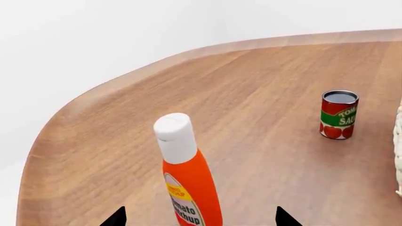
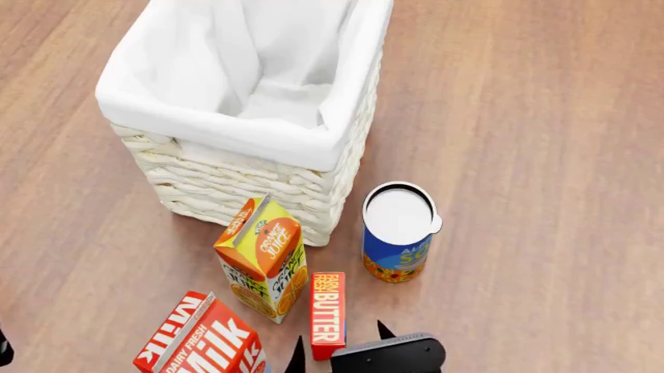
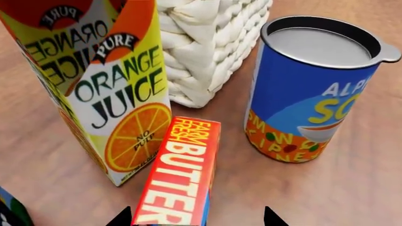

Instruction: Pick up the butter and put it in the basket.

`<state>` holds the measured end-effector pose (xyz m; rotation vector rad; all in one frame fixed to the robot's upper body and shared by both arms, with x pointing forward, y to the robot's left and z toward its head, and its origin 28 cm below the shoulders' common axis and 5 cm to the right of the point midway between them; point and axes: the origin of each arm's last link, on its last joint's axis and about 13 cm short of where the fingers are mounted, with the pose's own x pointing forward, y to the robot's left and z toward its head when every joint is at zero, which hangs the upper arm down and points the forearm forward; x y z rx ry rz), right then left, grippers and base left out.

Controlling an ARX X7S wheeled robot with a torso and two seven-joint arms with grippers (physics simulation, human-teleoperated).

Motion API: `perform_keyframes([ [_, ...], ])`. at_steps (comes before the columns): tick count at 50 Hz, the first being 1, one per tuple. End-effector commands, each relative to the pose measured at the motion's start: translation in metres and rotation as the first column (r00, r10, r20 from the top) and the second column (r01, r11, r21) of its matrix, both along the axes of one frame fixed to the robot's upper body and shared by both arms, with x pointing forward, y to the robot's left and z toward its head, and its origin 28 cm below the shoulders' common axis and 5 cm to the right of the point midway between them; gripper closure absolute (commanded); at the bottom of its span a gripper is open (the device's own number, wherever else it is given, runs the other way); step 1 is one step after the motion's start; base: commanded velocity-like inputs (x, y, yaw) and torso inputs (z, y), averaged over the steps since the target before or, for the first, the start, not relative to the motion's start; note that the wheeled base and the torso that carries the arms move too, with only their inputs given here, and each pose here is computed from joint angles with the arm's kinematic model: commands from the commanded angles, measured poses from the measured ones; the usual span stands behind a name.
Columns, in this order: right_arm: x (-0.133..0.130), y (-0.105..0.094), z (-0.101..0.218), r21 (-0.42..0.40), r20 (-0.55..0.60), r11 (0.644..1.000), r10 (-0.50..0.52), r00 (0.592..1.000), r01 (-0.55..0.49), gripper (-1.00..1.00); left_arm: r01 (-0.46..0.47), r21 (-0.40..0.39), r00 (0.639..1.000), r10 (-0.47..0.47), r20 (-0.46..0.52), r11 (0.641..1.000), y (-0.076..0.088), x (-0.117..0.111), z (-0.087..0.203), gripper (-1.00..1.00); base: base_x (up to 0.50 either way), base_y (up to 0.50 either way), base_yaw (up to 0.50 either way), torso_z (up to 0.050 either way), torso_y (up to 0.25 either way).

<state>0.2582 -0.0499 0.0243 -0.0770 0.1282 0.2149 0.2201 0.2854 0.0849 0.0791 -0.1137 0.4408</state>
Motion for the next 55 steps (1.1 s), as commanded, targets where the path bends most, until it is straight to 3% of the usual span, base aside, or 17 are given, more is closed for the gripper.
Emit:
perform_keyframes([
  [1, 0.004, 0.002, 0.001, 0.014, 0.000, 1.000, 0.014, 1.000, -0.014, -1.00, 0.029, -0.070, 0.999, -0.030, -0.021, 0.997, 0.001, -0.002, 0.004, -1.00, 0.00, 0.00, 0.00, 0.000, 0.000],
  [4, 0.004, 0.002, 0.001, 0.010, 0.008, 1.000, 0.013, 1.000, -0.014, -1.00, 0.027, -0.072, 0.999, -0.029, -0.022, 0.997, 0.001, -0.001, 0.003, -1.00, 0.00, 0.00, 0.00, 0.000, 0.000],
  [5, 0.004, 0.002, 0.001, 0.010, 0.011, 1.000, 0.012, 1.000, -0.012, 1.00, 0.027, -0.072, 0.999, -0.028, -0.022, 0.997, 0.001, -0.001, 0.003, -1.00, 0.00, 0.00, 0.00, 0.000, 0.000],
  [19, 0.000, 0.000, 0.004, 0.010, 0.029, 1.000, 0.010, 1.000, -0.010, 1.00, 0.026, -0.073, 0.999, -0.028, -0.024, 0.997, -0.001, -0.001, 0.003, -1.00, 0.00, 0.00, 0.00, 0.000, 0.000],
  [34, -0.026, -0.004, 0.017, 0.001, 0.080, 1.000, -0.006, 0.997, 0.006, 1.00, 0.028, -0.071, 0.999, -0.030, -0.022, 0.997, -0.002, -0.001, 0.003, -1.00, 0.00, 0.00, 0.00, 0.000, 0.000],
  [55, -0.068, -0.005, 0.058, -0.053, 0.197, 0.998, -0.018, 0.980, 0.029, 1.00, 0.031, -0.070, 0.999, -0.032, -0.021, 0.997, -0.003, 0.000, 0.002, -1.00, 0.00, 0.00, 0.00, 0.000, 0.001],
])
